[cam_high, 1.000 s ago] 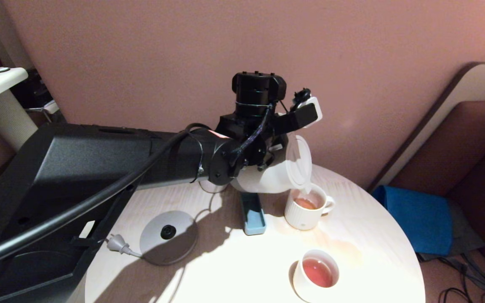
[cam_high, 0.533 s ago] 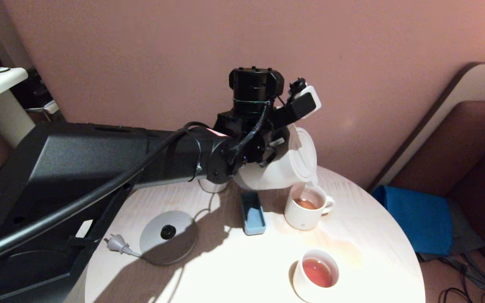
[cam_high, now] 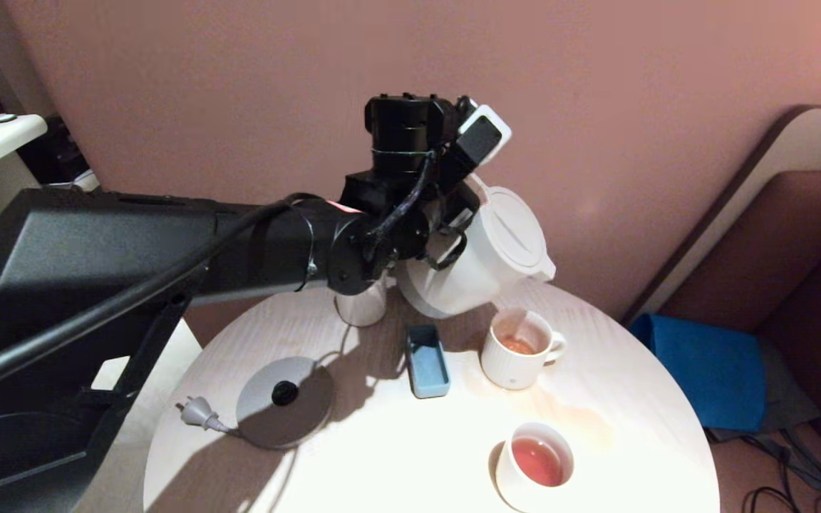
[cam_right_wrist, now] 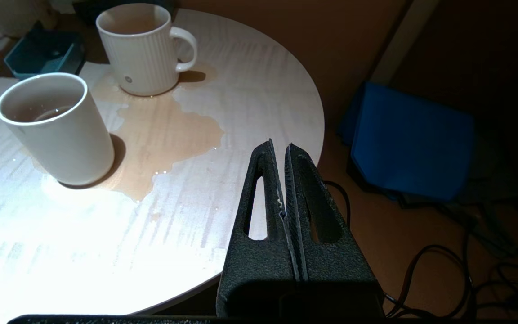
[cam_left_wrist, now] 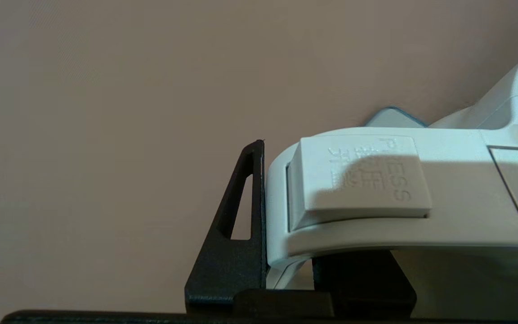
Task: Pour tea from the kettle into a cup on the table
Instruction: Pour water into the cup, then put down the kettle on the table
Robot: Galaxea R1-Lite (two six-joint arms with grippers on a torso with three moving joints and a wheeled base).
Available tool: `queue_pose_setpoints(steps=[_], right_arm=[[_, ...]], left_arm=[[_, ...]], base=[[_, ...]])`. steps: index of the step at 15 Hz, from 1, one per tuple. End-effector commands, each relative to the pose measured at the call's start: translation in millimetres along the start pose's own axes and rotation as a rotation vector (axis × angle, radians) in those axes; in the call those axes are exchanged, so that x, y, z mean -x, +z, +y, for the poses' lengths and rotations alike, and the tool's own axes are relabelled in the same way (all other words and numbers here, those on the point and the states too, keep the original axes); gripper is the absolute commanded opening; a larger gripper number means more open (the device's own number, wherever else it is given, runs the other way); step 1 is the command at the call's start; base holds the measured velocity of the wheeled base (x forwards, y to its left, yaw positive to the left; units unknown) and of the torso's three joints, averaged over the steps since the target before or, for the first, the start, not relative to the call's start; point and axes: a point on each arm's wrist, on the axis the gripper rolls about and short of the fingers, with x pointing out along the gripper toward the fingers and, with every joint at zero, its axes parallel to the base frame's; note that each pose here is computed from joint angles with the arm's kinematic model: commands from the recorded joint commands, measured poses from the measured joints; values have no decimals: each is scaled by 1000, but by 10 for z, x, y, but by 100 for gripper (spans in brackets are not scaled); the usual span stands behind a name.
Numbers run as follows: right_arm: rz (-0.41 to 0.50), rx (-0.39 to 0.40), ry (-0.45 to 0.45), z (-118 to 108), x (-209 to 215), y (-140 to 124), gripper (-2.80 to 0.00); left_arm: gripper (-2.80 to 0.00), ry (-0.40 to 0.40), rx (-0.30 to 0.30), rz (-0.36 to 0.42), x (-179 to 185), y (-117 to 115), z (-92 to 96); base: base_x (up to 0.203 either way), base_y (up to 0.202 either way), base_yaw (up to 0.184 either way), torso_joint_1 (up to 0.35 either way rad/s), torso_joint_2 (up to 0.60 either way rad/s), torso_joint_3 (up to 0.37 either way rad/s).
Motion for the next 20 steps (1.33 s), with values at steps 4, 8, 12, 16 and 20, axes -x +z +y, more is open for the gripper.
queue_pose_setpoints(steps=[4, 8, 12, 16, 20], right_arm=[[1, 0, 0, 0, -1, 0, -280], [1, 0, 0, 0, -1, 0, -280], [1, 0, 0, 0, -1, 0, -280], [1, 0, 0, 0, -1, 0, -280], [1, 0, 0, 0, -1, 0, -280]], left_arm=[[-280, 65, 149, 36, 131, -22, 491], [-280, 55, 319, 91, 335, -26, 696], [-280, 70, 439, 165, 535, -266, 941], [-280, 103, 545, 221, 734, -503, 1144], [-280, 116, 621, 250, 914, -638, 1256]], base=[[0, 0, 0, 0, 0, 0], [0, 0, 0, 0, 0, 0], [0, 0, 0, 0, 0, 0], [0, 0, 0, 0, 0, 0], [0, 0, 0, 0, 0, 0]])
